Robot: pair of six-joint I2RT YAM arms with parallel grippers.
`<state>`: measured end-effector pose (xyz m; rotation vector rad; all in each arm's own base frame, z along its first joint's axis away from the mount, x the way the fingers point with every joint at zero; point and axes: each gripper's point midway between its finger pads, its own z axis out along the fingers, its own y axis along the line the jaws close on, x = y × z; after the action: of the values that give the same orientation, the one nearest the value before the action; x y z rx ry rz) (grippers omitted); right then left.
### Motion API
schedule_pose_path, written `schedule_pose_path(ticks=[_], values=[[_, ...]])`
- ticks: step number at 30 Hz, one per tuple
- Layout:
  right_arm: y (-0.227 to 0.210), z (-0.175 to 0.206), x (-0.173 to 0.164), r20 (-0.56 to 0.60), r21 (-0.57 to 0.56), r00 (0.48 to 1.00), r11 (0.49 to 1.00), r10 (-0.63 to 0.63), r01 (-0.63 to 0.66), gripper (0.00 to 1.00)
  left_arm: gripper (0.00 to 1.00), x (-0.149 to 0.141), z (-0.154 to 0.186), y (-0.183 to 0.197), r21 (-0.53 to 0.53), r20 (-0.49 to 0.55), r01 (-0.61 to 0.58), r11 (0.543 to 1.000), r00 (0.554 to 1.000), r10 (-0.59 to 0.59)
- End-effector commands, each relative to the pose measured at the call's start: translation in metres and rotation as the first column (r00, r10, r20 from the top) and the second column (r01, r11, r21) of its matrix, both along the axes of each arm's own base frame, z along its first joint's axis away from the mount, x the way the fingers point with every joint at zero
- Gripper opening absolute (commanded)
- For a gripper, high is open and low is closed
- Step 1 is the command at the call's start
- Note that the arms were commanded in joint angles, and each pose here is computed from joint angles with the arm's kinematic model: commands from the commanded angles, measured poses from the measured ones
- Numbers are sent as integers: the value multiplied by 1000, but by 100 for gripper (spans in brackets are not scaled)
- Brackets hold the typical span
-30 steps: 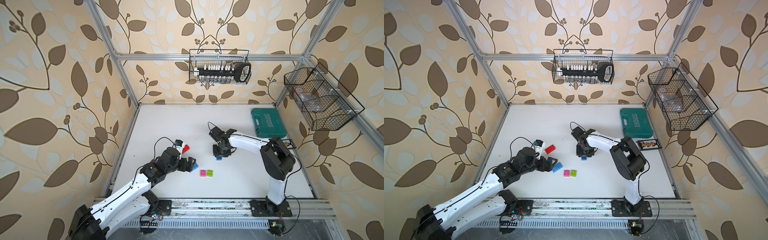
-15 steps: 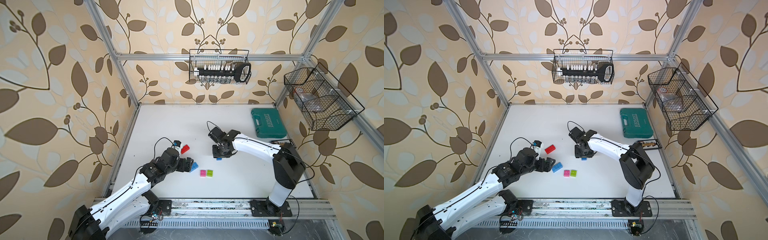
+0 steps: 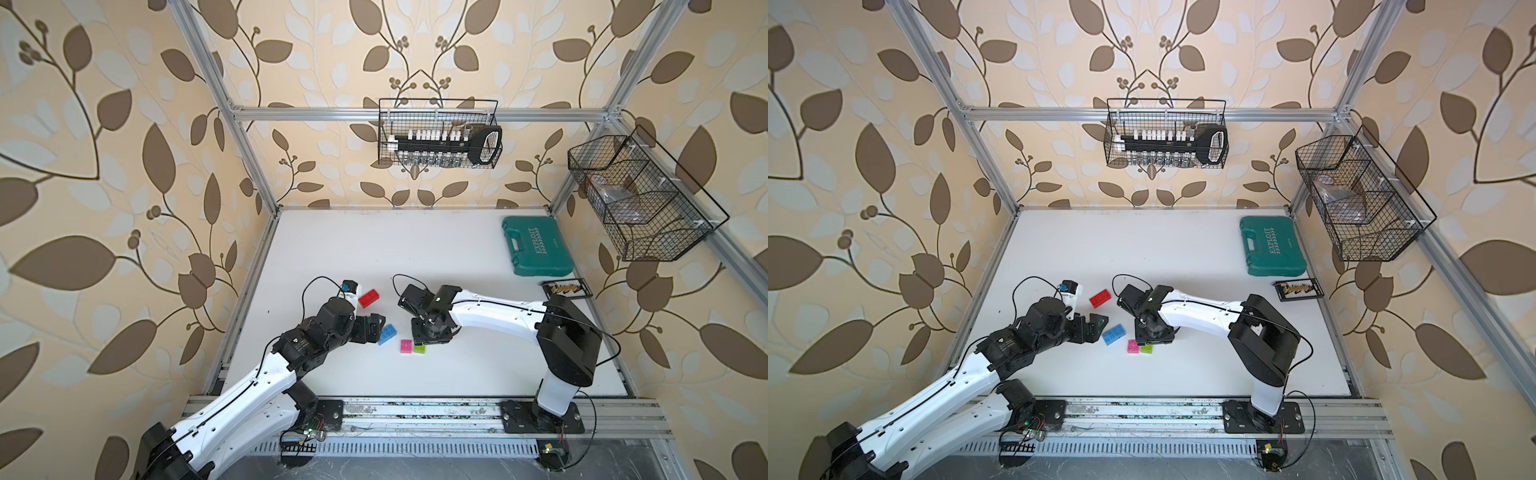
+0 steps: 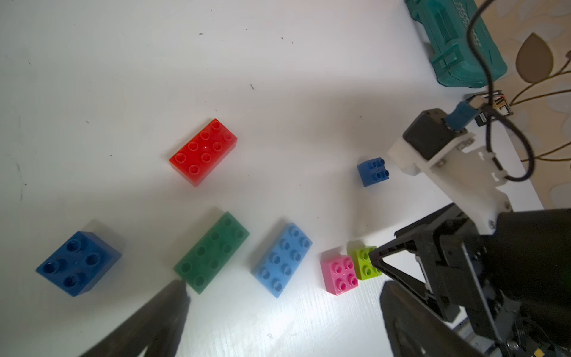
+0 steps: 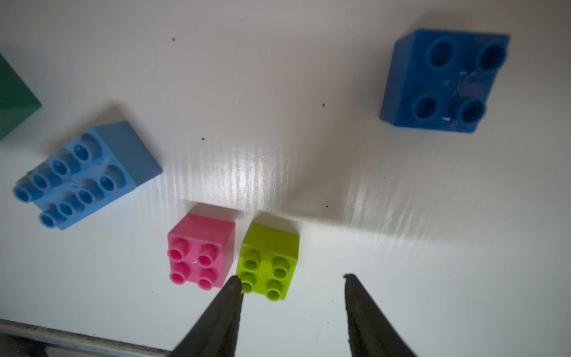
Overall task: Assemble a spoon with lego
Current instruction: Place the lego brick at the center of the board, then pick up the lego brick from the center of the board.
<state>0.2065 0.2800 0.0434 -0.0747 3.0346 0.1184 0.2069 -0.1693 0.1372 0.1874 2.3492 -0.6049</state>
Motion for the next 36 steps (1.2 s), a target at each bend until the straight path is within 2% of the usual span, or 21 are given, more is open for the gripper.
schedule_pose_path(ticks=[1, 12, 21, 27, 29, 36], values=[[6, -7, -3, -32, 6, 999, 1000, -9, 9, 53, 99, 2, -5, 6, 8, -4, -36, 999, 999, 36], [11, -14, -8, -64, 21, 998, 1000, 11, -10, 51, 99, 3, -8, 6, 18, -13, -34, 999, 999, 34], [-3, -15, -7, -74, 0, 997, 1000, -2, 2, 38, 99, 3, -7, 6, 27, -13, -35, 999, 999, 35], [-23, -9, -1, -56, -50, 998, 999, -20, 17, 34, 99, 3, -10, 5, 25, -21, -34, 999, 999, 35], [-25, -6, 0, -45, -42, 999, 999, -24, 22, 36, 99, 4, -10, 5, 25, -21, -33, 999, 999, 34], [-13, 5, -2, -21, 5, 1000, 1000, -1, 1, 55, 99, 4, -10, 4, 21, -22, -32, 999, 999, 32]])
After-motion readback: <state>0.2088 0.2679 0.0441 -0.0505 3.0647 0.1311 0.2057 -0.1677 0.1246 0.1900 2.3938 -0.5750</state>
